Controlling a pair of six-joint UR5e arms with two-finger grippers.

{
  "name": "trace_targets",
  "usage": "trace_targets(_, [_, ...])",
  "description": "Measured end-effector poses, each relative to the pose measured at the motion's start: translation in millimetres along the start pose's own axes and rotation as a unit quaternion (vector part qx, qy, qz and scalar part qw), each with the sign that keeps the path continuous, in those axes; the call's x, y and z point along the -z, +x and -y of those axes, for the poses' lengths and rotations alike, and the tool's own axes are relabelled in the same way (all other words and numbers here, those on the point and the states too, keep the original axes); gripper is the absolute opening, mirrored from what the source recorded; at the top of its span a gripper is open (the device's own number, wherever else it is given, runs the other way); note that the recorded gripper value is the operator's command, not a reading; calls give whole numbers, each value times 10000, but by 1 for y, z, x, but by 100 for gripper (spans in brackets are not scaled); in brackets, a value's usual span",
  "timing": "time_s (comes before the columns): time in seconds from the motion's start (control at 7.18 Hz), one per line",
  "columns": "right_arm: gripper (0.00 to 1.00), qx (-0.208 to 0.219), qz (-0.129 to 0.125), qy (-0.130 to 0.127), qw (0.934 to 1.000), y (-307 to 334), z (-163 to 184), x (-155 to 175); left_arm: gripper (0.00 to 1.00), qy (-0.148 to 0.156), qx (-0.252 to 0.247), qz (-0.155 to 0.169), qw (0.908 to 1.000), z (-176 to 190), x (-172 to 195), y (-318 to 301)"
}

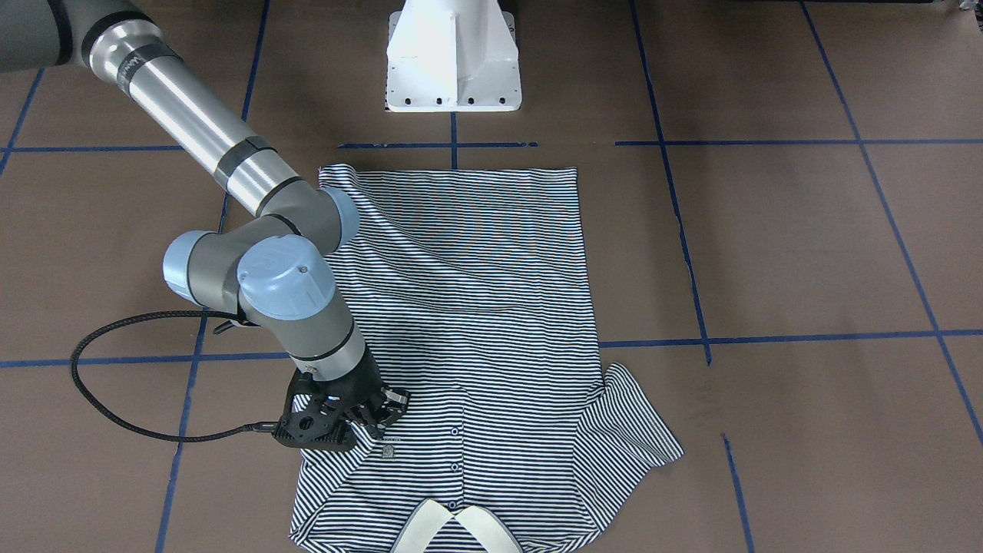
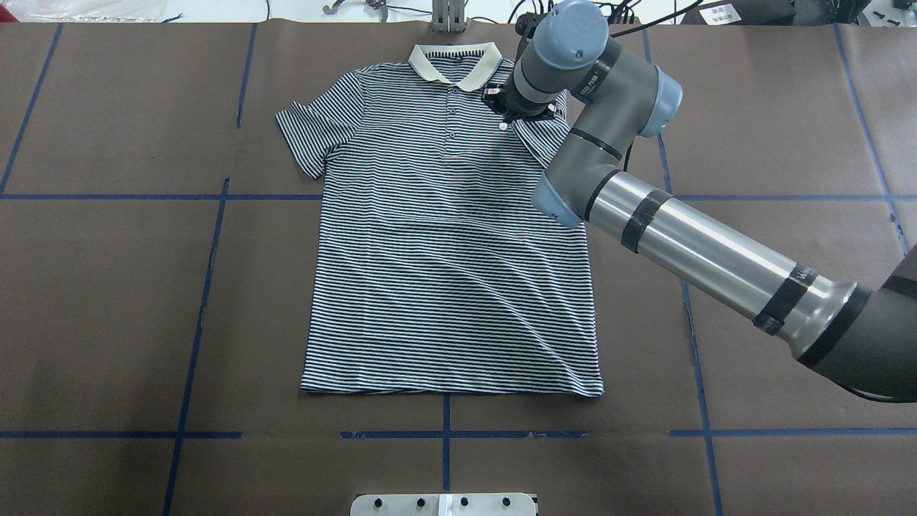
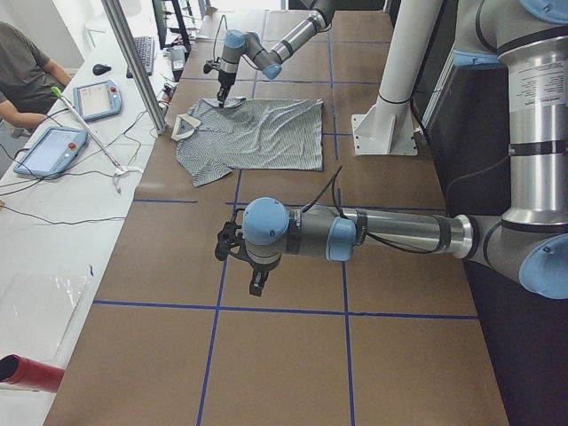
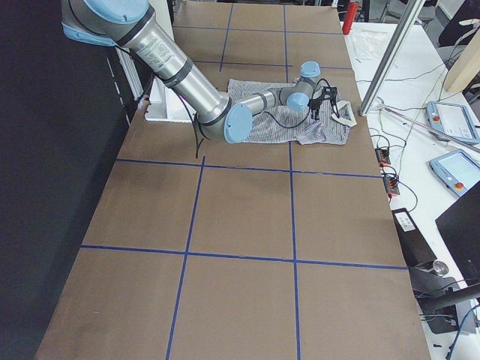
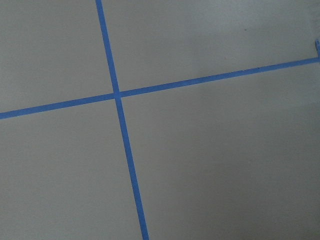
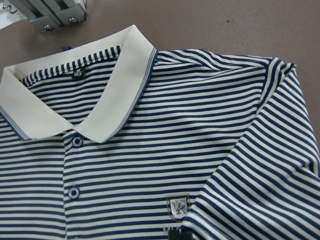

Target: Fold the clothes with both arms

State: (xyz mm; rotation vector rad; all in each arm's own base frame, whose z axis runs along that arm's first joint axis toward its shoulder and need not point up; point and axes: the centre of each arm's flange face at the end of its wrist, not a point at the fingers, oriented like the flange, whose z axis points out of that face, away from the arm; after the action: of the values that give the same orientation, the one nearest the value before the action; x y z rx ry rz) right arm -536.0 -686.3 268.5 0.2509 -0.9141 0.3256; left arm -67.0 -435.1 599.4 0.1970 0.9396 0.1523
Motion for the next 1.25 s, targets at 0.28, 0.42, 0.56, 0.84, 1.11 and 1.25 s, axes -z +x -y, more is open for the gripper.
trace_targets(0.28, [99,-43,-259,277,9993,-10,0,-16,100,41,-63,1,10000,2,3,4])
trace_targets(0.42, [100,-164,-321,390,9986,-10,1,-19,100,80,-144,-19,9999,4,4,8])
trace_targets(0.56, [100,-352,-341,521,9974,-10,4,-19,100,100,-241,-61,9996,9,1,13])
trace_targets(0.84, [100,-562,-137,589,9966,-21,5,-2,100,119,-526,-166,9984,45,-18,45])
trace_targets(1.11, [100,-572,183,472,9971,-21,-4,29,100,145,-560,-365,9977,101,-48,107])
trace_targets(1.25, [100,-579,296,358,9972,-6,-11,50,100,154,-359,-447,9982,133,-64,147])
